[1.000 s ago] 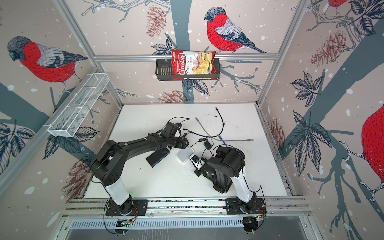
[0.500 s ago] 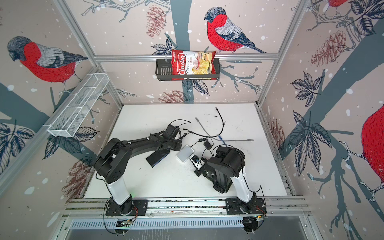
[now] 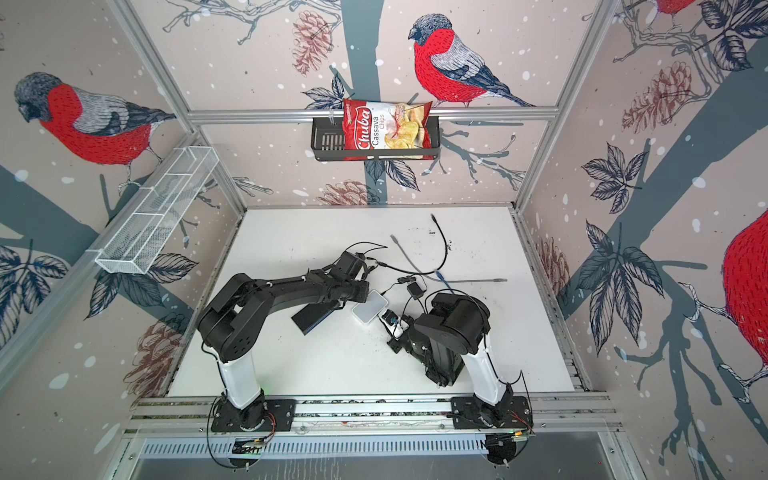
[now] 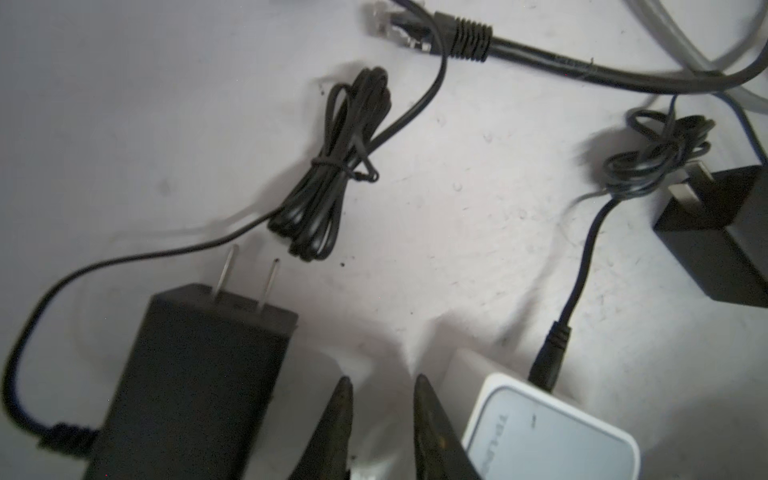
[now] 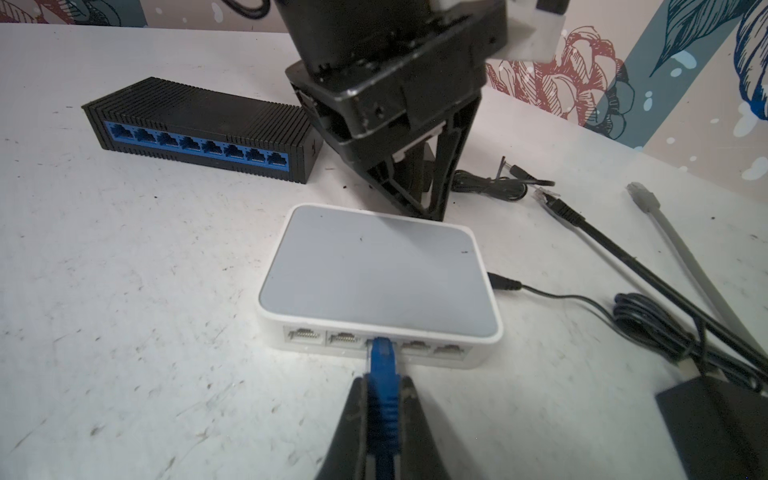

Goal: Insert the plug into the switch port

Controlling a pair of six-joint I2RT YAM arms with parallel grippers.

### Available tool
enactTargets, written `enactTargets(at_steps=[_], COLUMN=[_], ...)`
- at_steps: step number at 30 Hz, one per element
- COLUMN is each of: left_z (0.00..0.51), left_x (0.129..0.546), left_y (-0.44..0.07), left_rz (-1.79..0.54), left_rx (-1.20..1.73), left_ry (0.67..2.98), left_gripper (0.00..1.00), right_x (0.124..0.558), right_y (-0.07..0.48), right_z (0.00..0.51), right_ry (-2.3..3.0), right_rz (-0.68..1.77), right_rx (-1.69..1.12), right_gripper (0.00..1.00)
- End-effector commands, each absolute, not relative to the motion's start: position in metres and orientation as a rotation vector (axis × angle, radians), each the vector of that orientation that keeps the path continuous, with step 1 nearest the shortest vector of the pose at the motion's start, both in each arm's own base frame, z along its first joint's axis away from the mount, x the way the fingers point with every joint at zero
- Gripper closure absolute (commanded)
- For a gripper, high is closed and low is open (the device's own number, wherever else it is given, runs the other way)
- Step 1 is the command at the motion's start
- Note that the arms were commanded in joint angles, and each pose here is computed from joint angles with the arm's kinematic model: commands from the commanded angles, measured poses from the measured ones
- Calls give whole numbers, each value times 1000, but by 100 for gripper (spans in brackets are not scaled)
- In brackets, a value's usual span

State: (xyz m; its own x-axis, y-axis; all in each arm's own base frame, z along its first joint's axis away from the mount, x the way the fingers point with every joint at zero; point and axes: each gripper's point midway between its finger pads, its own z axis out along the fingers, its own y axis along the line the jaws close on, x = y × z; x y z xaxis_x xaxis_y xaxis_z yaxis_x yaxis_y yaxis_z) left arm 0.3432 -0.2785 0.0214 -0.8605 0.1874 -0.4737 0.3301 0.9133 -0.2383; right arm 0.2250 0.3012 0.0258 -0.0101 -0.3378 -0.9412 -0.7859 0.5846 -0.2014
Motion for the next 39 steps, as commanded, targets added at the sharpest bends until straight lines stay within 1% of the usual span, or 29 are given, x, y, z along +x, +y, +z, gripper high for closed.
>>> enactTargets(at_steps=[1, 9, 13, 15, 20, 32, 39], left_z=[4, -12, -13, -21, -25, -33, -41], left_x=[307, 281, 275, 265, 260, 243, 235], left_y=[-292, -297, -301, -296, -291, -298, -295], left_rz=[-536, -574, -595, -586, -569, -620, -600], left_rx=[452, 418, 392, 384, 367, 382, 368], left_ry=[2740, 2811, 2826, 2858, 2880, 2907, 2934], left_gripper=[77, 82, 86, 87, 89, 96, 100], right_x=[226, 236, 241, 244, 248, 252, 255], right_y=[306, 309, 306, 303, 296, 300, 297], right_z=[20, 17, 16, 14, 9, 4, 5], right_ry=[1602, 1631, 1654, 1668, 1703, 1719, 1721], right_rz=[437, 408, 377, 355, 297, 274, 256], right_rx=[-1008, -984, -954, -937, -902, -902, -876], right_gripper=[100, 100, 100, 100, 100, 100, 100])
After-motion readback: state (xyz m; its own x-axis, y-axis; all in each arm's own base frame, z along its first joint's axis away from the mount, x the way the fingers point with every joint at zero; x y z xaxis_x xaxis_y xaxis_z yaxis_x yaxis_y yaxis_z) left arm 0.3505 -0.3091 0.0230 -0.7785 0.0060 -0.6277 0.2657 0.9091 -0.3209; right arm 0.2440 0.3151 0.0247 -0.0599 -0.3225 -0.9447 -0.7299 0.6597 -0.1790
